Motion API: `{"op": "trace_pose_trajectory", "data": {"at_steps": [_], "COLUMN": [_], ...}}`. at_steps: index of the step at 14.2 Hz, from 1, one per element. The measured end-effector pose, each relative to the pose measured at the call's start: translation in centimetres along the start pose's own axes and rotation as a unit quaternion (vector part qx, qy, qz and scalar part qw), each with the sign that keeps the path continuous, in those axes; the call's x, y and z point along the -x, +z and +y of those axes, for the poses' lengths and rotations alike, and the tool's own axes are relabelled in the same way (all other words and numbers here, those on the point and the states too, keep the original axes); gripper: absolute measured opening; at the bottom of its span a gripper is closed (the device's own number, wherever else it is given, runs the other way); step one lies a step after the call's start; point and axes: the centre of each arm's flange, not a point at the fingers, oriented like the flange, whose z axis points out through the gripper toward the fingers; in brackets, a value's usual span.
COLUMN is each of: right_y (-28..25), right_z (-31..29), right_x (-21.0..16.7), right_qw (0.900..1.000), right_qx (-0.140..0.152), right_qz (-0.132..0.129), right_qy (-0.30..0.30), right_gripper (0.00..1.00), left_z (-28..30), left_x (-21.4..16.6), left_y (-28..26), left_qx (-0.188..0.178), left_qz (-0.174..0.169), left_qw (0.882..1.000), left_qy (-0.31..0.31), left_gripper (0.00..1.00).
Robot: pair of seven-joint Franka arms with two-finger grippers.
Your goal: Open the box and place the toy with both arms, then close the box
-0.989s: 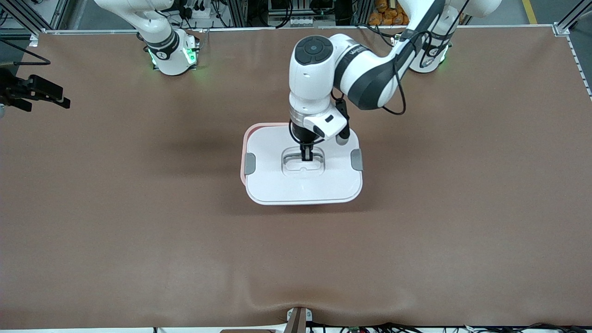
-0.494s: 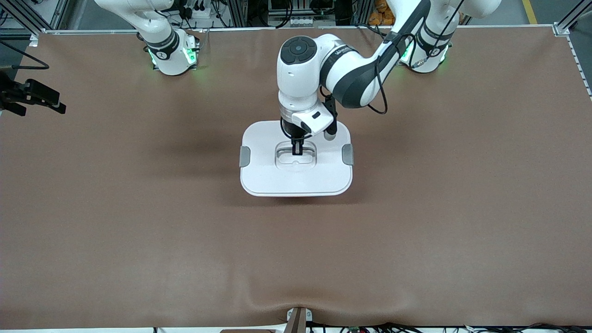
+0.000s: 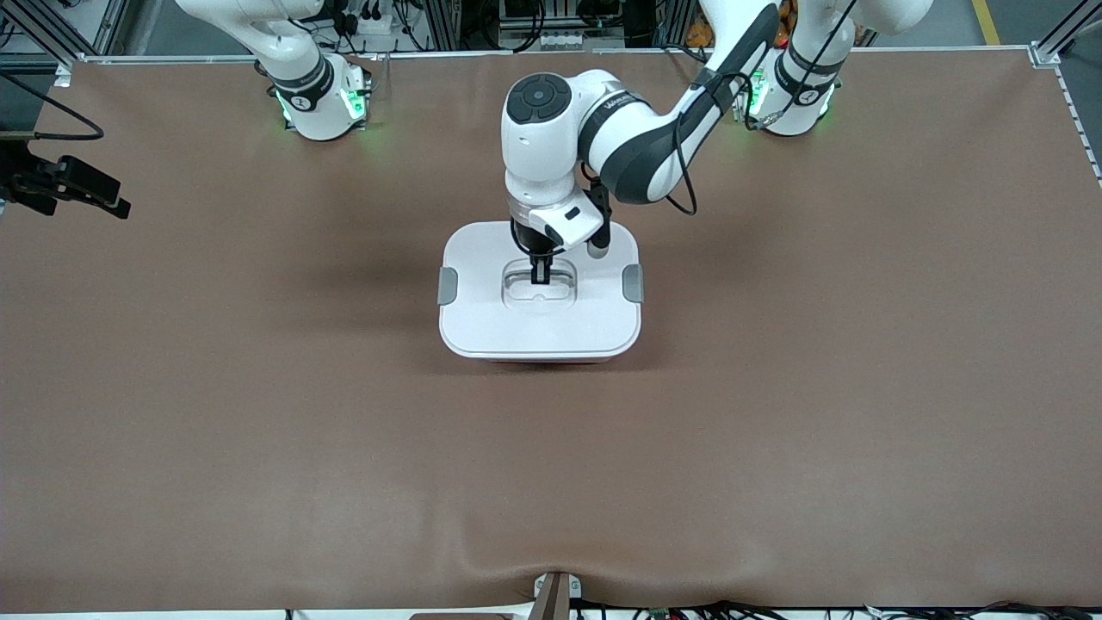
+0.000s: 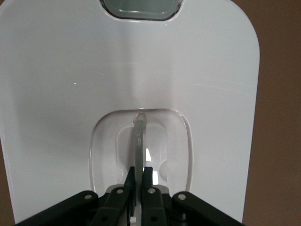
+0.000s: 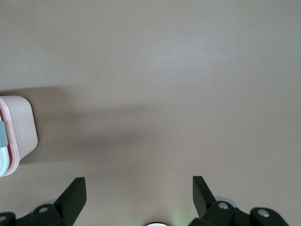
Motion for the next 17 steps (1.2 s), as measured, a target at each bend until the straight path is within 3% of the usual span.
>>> {"op": "trace_pose_trajectory", "data": {"at_steps": [11, 17], "right_y": [-0.6, -0.6], "right_z": [0.7, 0.6], "right_x": [0.0, 0.0], "right_qw": [1.000, 0.999], "right_qx": [-0.001, -0.001], "right_qz": [0.007, 0.006], "right_qy": [-0.002, -0.040], "right_gripper": [1.00, 1.00], "left_z": [-0.8, -0.9], "left_x": [-0.3, -0.4], "left_y": [1.6, 1.8], "left_qx": [0.003, 0.002], "left_qz": [0.011, 0.013], "left_qw": [1.000, 1.000], "left_qy": [0.006, 0.007], "left_gripper": [0.07, 0.07]}}
